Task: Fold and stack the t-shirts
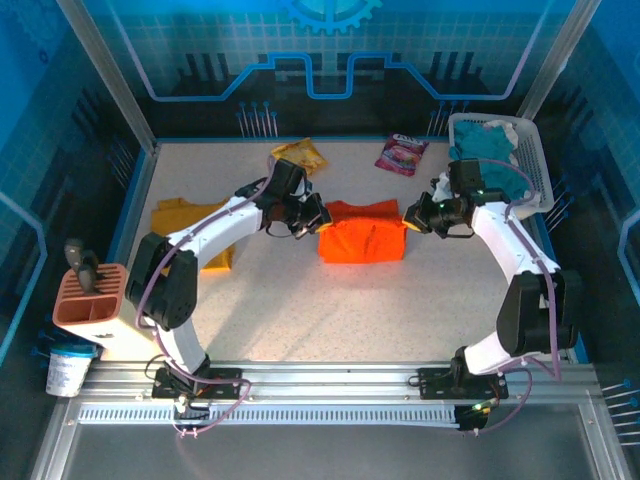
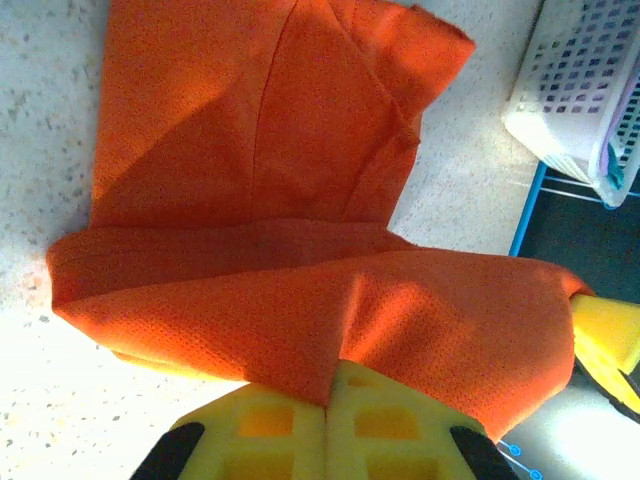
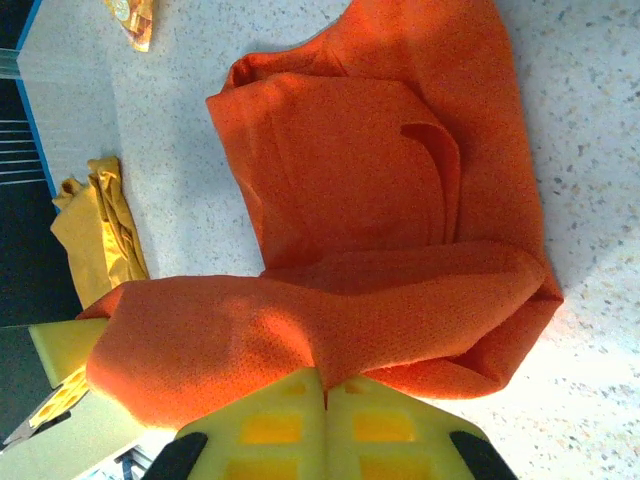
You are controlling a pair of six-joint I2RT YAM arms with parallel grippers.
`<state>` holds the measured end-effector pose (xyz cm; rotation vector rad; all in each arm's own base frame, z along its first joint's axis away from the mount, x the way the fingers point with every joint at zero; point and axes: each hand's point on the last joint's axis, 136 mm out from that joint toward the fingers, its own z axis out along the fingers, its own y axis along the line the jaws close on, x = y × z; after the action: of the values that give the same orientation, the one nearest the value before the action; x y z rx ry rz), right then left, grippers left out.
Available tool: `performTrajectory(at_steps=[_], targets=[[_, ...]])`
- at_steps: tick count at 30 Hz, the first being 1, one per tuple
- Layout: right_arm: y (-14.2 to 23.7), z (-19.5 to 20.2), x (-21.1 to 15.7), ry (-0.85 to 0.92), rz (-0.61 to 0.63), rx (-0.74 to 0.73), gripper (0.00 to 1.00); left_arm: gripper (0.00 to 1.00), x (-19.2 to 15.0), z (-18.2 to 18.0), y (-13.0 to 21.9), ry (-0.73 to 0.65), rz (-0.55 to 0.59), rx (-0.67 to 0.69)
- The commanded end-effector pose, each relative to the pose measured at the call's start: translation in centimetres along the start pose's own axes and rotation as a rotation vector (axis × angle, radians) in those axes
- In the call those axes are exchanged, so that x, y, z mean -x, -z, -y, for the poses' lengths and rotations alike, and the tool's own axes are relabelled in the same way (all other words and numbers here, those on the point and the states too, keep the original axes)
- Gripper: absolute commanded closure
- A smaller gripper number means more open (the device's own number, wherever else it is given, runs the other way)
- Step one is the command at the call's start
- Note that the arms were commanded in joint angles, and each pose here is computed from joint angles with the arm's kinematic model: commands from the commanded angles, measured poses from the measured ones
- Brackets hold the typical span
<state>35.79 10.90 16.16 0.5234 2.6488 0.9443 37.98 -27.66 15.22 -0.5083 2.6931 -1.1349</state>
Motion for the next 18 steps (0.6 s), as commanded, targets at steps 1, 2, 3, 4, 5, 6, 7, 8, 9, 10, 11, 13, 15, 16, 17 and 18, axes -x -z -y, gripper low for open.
performTrajectory(at_steps=[1, 2, 3, 4, 5, 6, 7, 8, 9, 10, 11, 13, 15, 16, 17, 18], targets=[[0.4, -1.3, 1.9, 0.033, 0.028, 0.046, 1.00, 1.00, 1.1, 1.3, 0.0, -0.030, -0.005, -0.037], [0.3, -1.4, 2.1, 0.032, 0.027, 0.045, 1.00, 1.00, 1.3, 1.5, -0.2, -0.031, -0.006, -0.040], [0.2, -1.5, 2.4, 0.033, 0.031, 0.046, 1.00, 1.00, 1.5, 1.5, -0.4, -0.031, -0.008, -0.040], [0.1, -1.5, 2.5, 0.029, 0.030, 0.045, 1.00, 1.00, 1.7, 1.6, -0.5, -0.030, -0.007, -0.040], [0.0, -1.5, 2.9, 0.029, 0.034, 0.043, 1.00, 1.00, 1.9, 1.5, -0.8, -0.029, -0.008, -0.041], [-0.2, -1.5, 3.1, 0.029, 0.031, 0.043, 1.00, 1.00, 2.1, 1.6, -1.0, -0.030, -0.011, -0.045], [-0.4, -1.5, 3.3, 0.029, 0.030, 0.041, 1.00, 1.00, 2.3, 1.6, -1.3, -0.031, -0.013, -0.046], [-0.6, -1.5, 3.4, 0.028, 0.028, 0.041, 1.00, 1.00, 2.6, 1.5, -1.5, -0.030, -0.015, -0.045], [-0.7, -1.5, 3.6, 0.028, 0.028, 0.041, 1.00, 1.00, 2.9, 1.4, -1.6, -0.030, -0.013, -0.043], [-0.8, -1.5, 3.9, 0.028, 0.028, 0.040, 1.00, 1.00, 3.2, 1.4, -1.7, -0.030, -0.010, -0.045], [-1.0, -1.5, 4.0, 0.027, 0.025, 0.039, 1.00, 1.00, 3.5, 1.3, -1.8, -0.029, -0.008, -0.046], [-1.3, -1.5, 4.4, 0.028, 0.023, 0.035, 1.00, 1.00, 4.1, 1.3, -1.9, -0.034, -0.001, -0.051], [-1.8, -1.2, 4.8, 0.025, 0.021, 0.027, 1.00, 1.00, 4.7, 1.3, -2.0, -0.043, 0.013, -0.054], [-2.0, -1.2, 4.9, 0.022, 0.018, 0.026, 1.00, 1.00, 5.0, 1.2, -2.0, -0.039, 0.014, -0.054], [-2.2, -1.2, 5.0, 0.022, 0.014, 0.029, 1.00, 1.00, 5.3, 1.1, -2.1, -0.036, 0.015, -0.056], [-2.4, -1.2, 5.2, 0.021, 0.014, 0.030, 1.00, 1.00, 5.6, 1.1, -2.2, -0.033, 0.016, -0.057]])
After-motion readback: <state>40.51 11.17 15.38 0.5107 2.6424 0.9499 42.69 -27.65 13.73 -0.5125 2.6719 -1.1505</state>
